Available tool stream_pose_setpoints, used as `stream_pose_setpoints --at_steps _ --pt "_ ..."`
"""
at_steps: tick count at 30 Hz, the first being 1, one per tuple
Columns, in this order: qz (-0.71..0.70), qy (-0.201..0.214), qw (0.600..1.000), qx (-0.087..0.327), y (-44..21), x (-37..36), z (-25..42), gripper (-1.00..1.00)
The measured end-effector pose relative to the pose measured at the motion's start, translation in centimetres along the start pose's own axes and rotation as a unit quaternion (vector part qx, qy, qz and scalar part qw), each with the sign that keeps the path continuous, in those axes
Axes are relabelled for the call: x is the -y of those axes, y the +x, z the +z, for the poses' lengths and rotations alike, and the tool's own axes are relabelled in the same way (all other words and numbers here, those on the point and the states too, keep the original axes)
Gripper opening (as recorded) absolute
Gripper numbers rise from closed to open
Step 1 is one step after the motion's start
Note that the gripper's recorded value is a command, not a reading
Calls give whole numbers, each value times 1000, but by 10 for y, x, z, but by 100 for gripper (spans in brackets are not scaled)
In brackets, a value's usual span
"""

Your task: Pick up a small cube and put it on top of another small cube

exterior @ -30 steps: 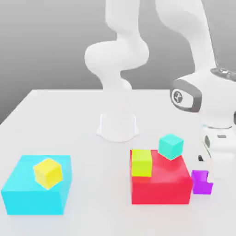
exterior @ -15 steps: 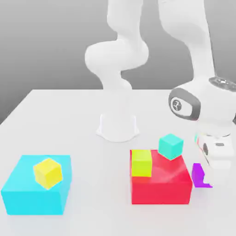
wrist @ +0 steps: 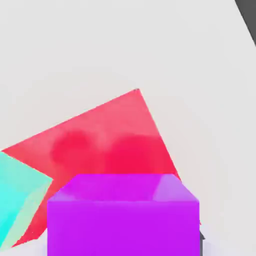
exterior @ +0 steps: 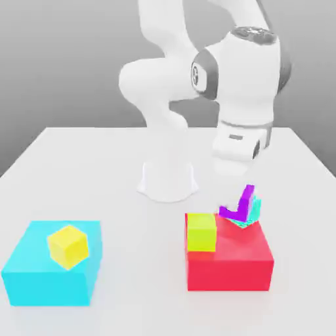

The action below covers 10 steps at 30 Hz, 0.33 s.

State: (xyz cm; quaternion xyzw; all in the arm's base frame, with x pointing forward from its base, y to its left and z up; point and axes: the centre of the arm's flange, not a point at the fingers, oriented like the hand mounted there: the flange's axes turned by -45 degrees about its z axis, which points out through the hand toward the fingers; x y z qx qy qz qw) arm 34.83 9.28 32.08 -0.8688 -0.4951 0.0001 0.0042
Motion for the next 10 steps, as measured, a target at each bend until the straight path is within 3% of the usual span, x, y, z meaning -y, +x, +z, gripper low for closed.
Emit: stream_pose_setpoints --at_steps 7,8,10 --pt "40 -2 999 2 -25 -9 40 -100" --pt "41 -3 999 2 -26 -8 47 100" --pt "41 -3 999 2 -26 -8 47 100"
